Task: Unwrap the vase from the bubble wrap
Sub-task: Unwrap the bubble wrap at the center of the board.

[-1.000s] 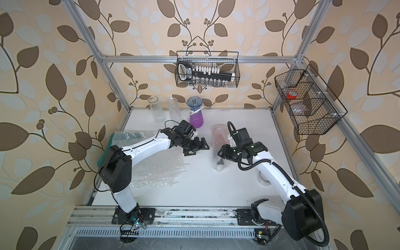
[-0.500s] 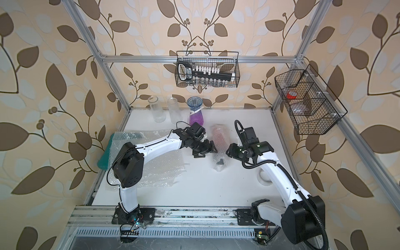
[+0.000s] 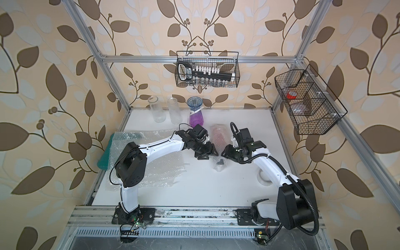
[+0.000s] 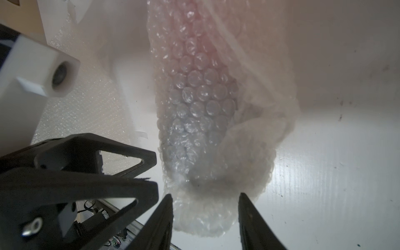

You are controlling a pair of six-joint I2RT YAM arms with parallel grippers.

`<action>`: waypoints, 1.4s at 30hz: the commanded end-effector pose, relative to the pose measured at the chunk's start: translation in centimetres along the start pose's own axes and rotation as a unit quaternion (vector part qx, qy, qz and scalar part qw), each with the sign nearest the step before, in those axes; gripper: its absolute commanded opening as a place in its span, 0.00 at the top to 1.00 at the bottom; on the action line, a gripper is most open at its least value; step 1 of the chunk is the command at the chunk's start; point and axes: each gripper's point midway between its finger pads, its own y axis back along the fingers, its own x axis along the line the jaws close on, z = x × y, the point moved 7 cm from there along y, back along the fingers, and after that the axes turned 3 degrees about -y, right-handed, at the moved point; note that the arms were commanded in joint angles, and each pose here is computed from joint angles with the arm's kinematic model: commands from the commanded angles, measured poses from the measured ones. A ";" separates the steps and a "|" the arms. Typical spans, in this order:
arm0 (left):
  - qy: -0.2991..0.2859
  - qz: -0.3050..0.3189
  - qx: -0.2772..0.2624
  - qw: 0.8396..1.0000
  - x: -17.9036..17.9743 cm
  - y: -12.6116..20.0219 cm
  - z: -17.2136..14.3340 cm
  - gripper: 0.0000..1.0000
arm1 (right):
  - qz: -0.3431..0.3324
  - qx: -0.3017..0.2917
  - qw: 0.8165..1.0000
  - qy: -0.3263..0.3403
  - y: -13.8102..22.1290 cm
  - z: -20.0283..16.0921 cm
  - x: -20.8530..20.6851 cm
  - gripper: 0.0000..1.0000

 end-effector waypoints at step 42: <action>-0.016 0.018 0.009 1.000 0.7 -1.1 -1.2 1.00 | -0.007 -0.005 1.000 0.025 0.8 -0.6 0.1 1.00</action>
